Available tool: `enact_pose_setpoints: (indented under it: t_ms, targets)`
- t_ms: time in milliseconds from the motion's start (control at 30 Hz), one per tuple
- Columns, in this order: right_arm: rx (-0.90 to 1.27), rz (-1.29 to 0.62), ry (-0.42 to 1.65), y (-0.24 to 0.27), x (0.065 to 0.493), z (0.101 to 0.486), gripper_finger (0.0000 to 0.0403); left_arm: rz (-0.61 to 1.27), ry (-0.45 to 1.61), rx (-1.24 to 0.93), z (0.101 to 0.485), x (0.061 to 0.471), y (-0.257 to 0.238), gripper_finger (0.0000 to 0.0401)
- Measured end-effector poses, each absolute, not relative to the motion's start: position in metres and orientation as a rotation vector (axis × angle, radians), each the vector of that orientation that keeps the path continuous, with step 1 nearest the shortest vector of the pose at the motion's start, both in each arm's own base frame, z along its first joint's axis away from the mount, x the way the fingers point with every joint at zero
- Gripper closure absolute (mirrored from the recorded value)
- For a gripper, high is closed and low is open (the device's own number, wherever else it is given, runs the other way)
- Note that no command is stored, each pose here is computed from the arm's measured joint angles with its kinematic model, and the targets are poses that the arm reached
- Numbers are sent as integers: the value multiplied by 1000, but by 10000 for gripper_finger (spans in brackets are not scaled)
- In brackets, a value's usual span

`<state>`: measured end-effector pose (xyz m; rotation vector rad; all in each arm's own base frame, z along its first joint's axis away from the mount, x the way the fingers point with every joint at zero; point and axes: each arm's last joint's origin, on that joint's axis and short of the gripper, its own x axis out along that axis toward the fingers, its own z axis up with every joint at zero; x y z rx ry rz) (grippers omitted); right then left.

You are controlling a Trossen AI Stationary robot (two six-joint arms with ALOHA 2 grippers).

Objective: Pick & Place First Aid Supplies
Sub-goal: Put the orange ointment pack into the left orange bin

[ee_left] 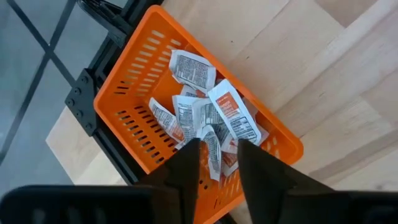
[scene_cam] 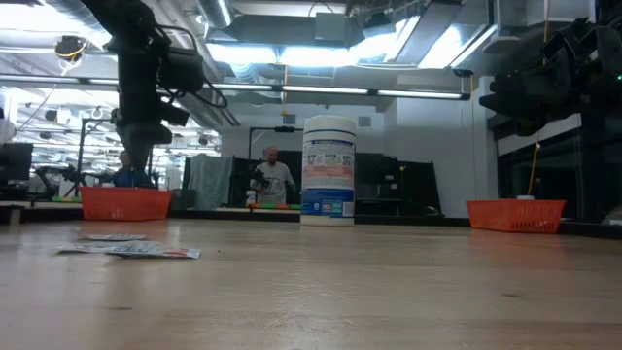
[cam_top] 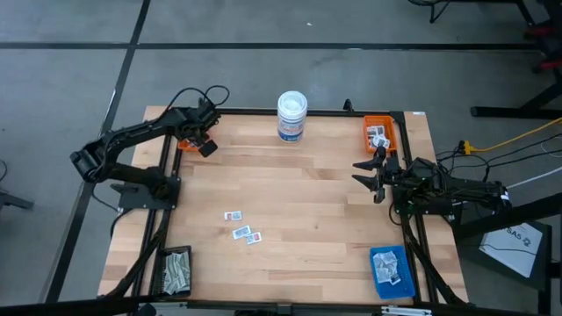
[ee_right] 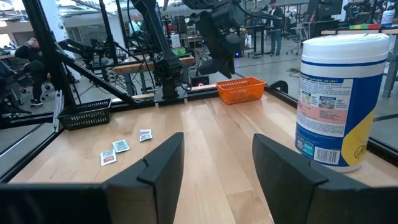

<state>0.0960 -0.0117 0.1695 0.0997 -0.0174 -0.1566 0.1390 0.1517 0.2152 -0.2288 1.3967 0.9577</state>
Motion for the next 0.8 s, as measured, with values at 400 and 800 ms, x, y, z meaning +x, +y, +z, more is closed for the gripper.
enact_pose_setpoints:
  t_ms: [400,800]
  targets:
    - [100,-157,-17,-12,96,169,212,927,1347,-122,222,153,134,275]
    - [100,-157,-17,-12,96,169,212,720,1214,-51,230,185,70,303]
